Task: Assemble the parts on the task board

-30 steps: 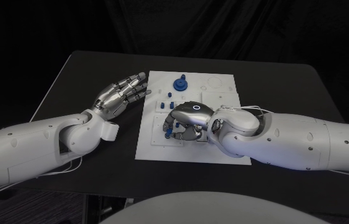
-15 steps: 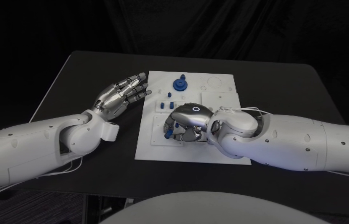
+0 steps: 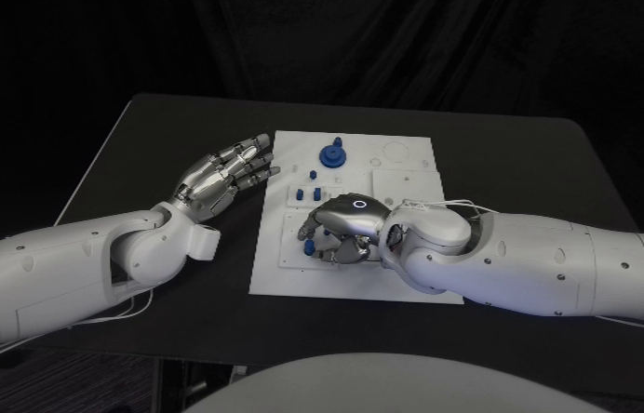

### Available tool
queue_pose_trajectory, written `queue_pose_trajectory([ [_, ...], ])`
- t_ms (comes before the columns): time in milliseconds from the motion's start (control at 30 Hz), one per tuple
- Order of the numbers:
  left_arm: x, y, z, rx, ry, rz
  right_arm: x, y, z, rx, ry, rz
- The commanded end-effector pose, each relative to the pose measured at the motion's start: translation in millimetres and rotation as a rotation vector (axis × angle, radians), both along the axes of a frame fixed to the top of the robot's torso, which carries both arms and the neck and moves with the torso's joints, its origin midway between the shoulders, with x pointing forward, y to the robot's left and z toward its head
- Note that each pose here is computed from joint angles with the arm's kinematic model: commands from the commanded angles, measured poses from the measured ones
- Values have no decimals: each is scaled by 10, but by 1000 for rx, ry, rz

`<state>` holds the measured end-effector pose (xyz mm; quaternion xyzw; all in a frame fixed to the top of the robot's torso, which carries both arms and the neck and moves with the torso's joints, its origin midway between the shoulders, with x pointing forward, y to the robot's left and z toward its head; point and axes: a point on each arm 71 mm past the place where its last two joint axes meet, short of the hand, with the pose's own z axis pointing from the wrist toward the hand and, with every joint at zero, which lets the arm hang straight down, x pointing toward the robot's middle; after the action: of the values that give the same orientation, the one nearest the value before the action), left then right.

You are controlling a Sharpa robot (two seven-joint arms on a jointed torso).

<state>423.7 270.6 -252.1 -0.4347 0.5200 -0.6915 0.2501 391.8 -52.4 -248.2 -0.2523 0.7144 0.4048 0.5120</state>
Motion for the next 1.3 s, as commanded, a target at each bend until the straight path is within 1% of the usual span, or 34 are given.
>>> queue_pose_trajectory([
  [33, -4, -14, 9, -20, -10, -6, -1, -6, -19, -13, 1, -5],
  [267, -1, -6, 3, -19, -10, -4, -4, -71, 35, 51, -35, -5],
  [400, -3, -6, 1, -18, -9, -3, -11, -169, 122, 110, -73, -10],
  [500, -10, -6, 4, -20, -10, -3, -6, -291, 265, 178, -110, -25],
  [633, -16, 2, 14, -23, -20, 7, 15, -535, 532, 262, -144, -66],
  [667, -17, 4, 16, -23, -22, 9, 19, -577, 572, 271, -145, -73],
  [767, -21, 11, 21, -23, -27, 15, 20, -794, 729, 300, -133, -121],
  [867, -22, 13, 22, -22, -28, 17, 6, -985, 796, 304, -102, -176],
  [967, -23, 12, 24, -23, -30, 19, 3, -1156, 802, 279, -63, -232],
  [1067, -21, 8, 26, -26, -33, 19, 5, -1318, 753, 232, -18, -291],
  [1167, -12, -10, 25, -31, -38, 17, -6, -1502, 621, 155, 38, -367],
  [1233, -9, -29, 26, -35, -41, 13, -25, -1639, 482, 77, 91, -437],
  [1300, -9, -38, 27, -38, -42, 11, -44, -1721, 385, 17, 130, -480],
])
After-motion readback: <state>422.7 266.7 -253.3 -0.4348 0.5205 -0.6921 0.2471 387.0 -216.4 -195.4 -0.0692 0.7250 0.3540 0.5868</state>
